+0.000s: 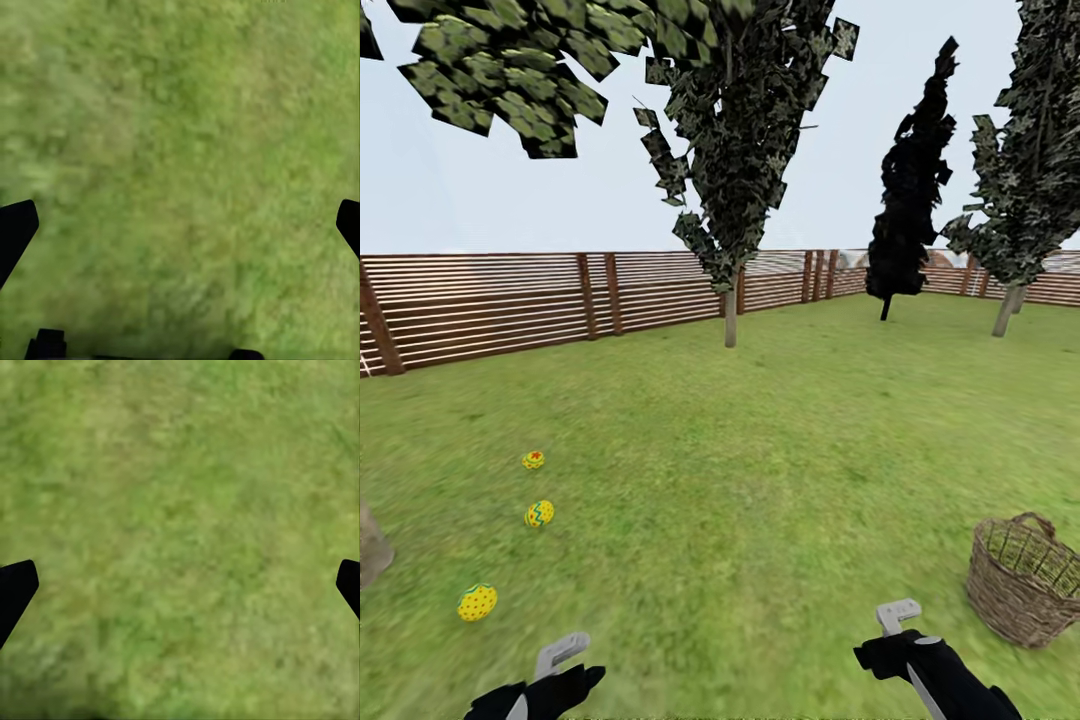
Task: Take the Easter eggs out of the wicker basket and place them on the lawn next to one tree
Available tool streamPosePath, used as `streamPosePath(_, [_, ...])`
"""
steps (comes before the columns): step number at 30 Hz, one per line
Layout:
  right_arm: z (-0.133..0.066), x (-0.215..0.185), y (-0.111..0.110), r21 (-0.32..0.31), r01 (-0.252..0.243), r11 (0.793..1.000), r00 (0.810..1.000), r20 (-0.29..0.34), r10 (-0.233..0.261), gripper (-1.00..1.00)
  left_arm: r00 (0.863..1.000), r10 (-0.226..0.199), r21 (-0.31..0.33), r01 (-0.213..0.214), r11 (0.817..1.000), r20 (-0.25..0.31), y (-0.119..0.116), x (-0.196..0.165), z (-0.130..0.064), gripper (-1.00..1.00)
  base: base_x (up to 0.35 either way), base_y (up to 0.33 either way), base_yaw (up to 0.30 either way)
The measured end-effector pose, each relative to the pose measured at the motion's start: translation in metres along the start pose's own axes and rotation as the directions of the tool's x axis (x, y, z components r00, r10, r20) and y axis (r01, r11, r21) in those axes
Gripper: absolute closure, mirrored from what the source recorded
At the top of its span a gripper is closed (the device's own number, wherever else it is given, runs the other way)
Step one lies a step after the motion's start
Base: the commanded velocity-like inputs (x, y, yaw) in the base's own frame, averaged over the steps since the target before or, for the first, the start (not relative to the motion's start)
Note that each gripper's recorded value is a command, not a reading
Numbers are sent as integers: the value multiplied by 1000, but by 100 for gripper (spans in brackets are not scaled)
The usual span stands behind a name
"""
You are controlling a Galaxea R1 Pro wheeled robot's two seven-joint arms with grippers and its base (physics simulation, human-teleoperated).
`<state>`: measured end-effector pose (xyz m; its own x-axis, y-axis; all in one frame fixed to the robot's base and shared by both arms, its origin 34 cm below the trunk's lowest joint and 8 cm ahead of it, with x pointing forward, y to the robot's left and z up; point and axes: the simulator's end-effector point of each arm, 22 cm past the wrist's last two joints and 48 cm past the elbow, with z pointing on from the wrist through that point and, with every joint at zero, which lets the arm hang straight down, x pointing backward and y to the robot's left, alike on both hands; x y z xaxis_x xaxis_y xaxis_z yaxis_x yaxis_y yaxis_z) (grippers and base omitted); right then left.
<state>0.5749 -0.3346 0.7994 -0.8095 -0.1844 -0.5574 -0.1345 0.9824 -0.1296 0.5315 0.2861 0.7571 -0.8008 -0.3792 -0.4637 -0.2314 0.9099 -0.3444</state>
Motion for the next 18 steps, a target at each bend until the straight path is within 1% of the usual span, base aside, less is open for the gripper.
streamPosePath(10, [3, 5, -3, 3, 0, 1000, 1000, -9, 0, -100, 1000, -3, -7, 3, 1000, -9, 4, 4, 2, -100, 0, 0, 182])
streamPosePath(16, [3, 5, -6, 2, 4, 1000, 1000, -4, -4, -100, 1000, -5, -9, 5, 1000, -12, 6, 5, 3, -100, 0, 0, 51])
streamPosePath(18, [3, 5, -7, 2, 5, 1000, 1000, -3, -5, -100, 1000, -5, -9, 4, 1000, -12, 6, 5, 3, -100, 0, 0, 145])
